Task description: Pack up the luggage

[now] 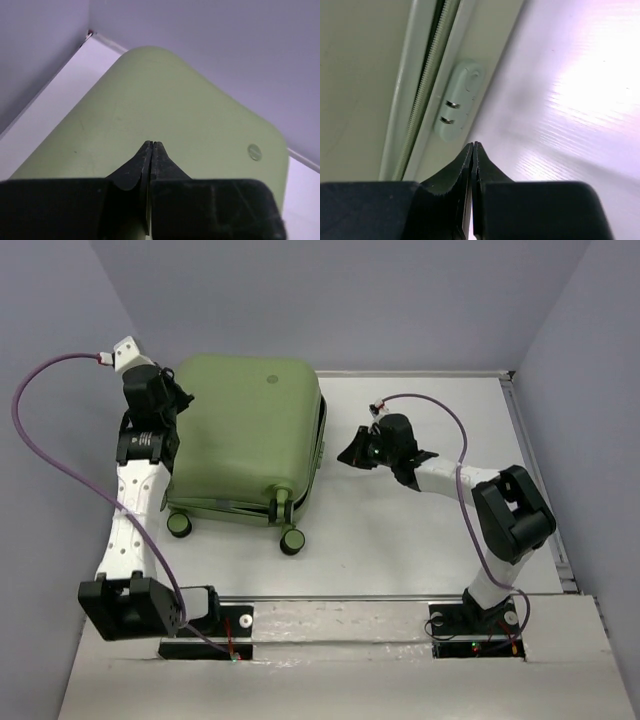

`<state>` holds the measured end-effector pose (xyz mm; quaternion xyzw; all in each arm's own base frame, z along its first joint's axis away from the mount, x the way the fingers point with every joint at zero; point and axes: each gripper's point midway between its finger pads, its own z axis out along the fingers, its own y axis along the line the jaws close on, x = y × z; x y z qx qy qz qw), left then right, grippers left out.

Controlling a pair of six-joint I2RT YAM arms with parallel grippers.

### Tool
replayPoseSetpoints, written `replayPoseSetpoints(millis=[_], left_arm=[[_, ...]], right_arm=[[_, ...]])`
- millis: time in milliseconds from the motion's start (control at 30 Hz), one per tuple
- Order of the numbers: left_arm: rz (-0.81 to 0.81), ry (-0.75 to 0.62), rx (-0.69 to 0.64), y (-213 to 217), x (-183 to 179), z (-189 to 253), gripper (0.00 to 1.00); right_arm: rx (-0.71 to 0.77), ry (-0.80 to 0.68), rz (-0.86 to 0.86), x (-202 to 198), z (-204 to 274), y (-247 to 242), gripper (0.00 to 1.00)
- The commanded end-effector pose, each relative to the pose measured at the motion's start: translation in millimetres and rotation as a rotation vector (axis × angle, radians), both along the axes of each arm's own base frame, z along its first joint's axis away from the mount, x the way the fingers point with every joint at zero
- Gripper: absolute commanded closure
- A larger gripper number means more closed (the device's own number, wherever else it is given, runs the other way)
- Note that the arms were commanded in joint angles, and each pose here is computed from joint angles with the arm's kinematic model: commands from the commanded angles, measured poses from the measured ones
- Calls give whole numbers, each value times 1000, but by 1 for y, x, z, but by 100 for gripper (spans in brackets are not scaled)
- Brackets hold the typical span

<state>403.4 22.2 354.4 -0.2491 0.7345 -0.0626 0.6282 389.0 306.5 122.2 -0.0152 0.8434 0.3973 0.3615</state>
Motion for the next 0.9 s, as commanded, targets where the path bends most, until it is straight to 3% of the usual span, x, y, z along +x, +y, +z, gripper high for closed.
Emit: replayPoseSetpoints(millis=[0,100,367,667,867], left_arm=[[17,-99,-58,29,20,25,94],[119,-66,-17,66,35,19,94],[167,129,-12,122,94,-31,94],[39,348,-86,119,138,-127,94],[-78,395,-198,95,151,-175,94]], right_arm=[[-74,-79,4,1,10,-14,93],[-95,-106,4,-2,15,-20,93],[-82,-139,23,-14,29,-24,93],[-118,-191,1,-19,44,-36,93],[-145,-200,-22,-15,43,-41,93]])
